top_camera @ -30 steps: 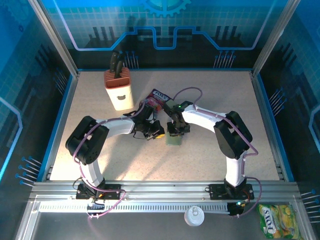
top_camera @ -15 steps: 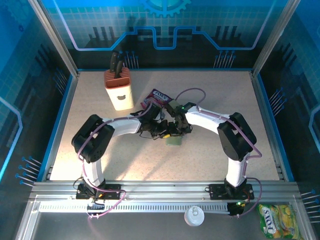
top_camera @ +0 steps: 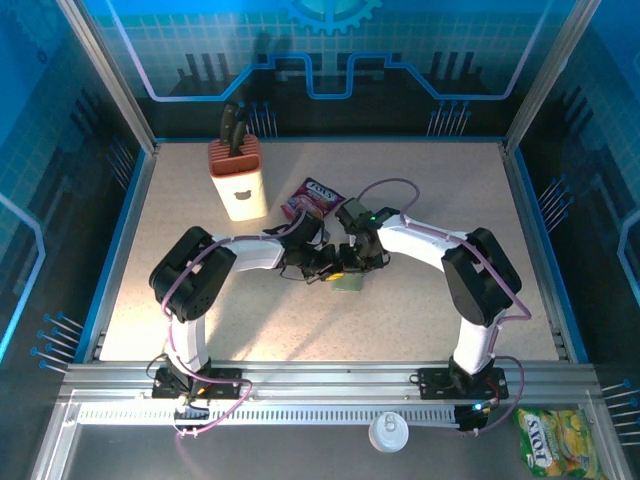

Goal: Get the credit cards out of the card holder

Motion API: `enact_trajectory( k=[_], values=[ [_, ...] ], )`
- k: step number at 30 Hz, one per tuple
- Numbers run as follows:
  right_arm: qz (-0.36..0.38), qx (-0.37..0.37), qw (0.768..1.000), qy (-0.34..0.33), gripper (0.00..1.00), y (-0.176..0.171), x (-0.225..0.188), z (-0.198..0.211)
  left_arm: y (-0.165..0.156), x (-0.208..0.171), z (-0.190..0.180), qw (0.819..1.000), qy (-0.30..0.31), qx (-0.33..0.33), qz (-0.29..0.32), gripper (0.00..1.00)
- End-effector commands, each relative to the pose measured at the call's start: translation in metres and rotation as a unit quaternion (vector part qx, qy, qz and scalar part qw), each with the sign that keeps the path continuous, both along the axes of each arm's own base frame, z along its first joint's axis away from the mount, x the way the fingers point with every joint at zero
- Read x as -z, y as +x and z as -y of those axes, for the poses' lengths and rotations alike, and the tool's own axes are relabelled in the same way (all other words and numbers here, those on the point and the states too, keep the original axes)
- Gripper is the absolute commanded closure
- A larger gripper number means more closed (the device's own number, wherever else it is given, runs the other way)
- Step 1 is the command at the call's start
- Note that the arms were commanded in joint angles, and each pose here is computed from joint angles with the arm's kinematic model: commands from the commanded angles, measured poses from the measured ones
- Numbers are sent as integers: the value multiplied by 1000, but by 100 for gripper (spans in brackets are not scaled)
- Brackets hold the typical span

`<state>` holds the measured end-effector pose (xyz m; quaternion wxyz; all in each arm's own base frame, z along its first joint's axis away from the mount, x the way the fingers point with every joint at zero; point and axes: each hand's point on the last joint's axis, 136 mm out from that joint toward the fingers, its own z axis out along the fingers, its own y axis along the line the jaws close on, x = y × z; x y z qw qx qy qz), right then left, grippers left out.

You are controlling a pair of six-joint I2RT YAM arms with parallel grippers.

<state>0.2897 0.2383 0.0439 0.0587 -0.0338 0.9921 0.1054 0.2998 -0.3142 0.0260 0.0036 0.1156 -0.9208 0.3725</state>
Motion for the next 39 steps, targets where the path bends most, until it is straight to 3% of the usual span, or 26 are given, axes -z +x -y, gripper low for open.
enact_trajectory(
  k=[1,16,22,24,29,31,34,39],
  values=[
    [5,12,1000,25,100,-1,-20,0,-41,68,-37,990,87,-24,-107,100],
    [3,32,999,-32,100,-9,-19,59,-54,97,-54,983,108,-50,-142,100],
    [9,18,999,30,100,-6,-27,42,-48,87,-47,987,91,-44,-126,100],
    [9,-16,999,29,99,-6,-28,30,-44,79,-42,989,78,-41,-115,100],
    [27,-124,991,50,76,-5,-37,12,-27,52,-32,995,65,-23,-79,96],
    [40,-185,980,56,72,-5,-41,9,-21,41,-28,996,61,-16,-65,95],
    [64,-290,954,32,71,-6,-40,13,-13,27,-23,997,52,-14,-49,93],
    [131,-456,880,29,68,-13,-42,11,-1,7,-13,999,15,-29,-32,93]
  ],
)
